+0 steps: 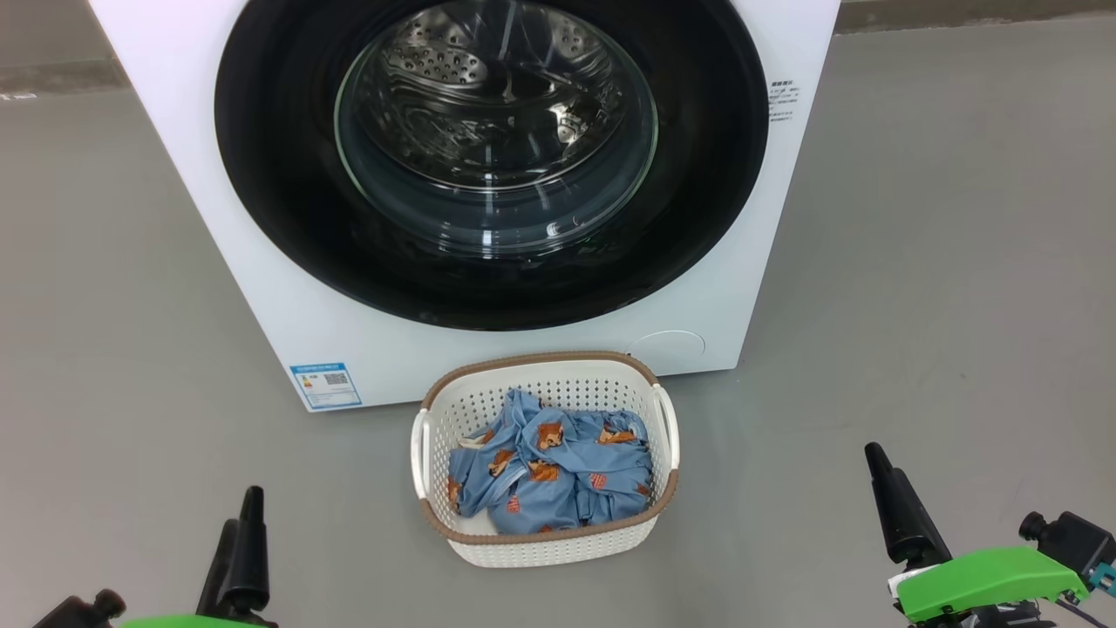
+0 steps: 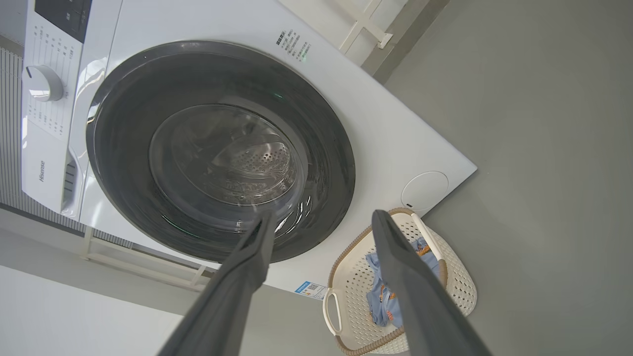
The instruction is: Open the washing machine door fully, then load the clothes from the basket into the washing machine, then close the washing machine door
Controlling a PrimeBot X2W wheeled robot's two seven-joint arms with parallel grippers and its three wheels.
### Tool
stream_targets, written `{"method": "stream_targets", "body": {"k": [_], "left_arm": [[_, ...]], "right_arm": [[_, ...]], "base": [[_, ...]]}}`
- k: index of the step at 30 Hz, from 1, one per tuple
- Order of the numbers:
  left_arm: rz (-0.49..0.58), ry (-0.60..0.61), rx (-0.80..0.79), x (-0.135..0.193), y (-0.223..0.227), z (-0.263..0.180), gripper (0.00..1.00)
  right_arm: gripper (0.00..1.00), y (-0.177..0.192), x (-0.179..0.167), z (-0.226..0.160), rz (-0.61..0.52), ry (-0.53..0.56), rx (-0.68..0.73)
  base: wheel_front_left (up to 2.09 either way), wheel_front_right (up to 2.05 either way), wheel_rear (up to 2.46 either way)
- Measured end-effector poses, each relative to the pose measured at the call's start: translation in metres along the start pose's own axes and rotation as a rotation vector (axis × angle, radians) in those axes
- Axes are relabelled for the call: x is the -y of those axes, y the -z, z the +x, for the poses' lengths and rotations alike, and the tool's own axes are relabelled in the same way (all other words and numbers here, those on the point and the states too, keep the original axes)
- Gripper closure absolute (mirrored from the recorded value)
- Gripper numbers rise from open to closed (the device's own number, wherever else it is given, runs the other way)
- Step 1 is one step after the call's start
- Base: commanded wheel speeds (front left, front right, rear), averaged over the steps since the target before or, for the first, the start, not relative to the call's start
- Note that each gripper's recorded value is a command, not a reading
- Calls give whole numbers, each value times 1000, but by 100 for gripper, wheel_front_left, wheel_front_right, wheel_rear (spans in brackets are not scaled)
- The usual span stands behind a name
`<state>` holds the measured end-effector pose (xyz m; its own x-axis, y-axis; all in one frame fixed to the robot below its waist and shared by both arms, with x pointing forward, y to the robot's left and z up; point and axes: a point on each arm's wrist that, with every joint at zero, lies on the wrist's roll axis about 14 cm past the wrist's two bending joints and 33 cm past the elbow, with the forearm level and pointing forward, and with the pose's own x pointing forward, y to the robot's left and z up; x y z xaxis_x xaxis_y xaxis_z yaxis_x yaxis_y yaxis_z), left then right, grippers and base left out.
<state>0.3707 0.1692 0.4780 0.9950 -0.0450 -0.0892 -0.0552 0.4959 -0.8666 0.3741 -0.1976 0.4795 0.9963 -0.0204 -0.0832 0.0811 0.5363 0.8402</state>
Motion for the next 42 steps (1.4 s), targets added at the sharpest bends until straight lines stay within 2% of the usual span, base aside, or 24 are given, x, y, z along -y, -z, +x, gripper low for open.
{"method": "stream_targets", "body": {"k": [26, 42], "left_arm": [[352, 75, 15, 16, 0, 1, 0], [531, 109, 29, 21, 1, 1, 0]], "right_arm": [[0, -3, -18, 4, -367, -69, 26], [0, -2, -30, 9, -565, -124, 42]], "base": [[0, 0, 0], [0, 0, 0]]}}
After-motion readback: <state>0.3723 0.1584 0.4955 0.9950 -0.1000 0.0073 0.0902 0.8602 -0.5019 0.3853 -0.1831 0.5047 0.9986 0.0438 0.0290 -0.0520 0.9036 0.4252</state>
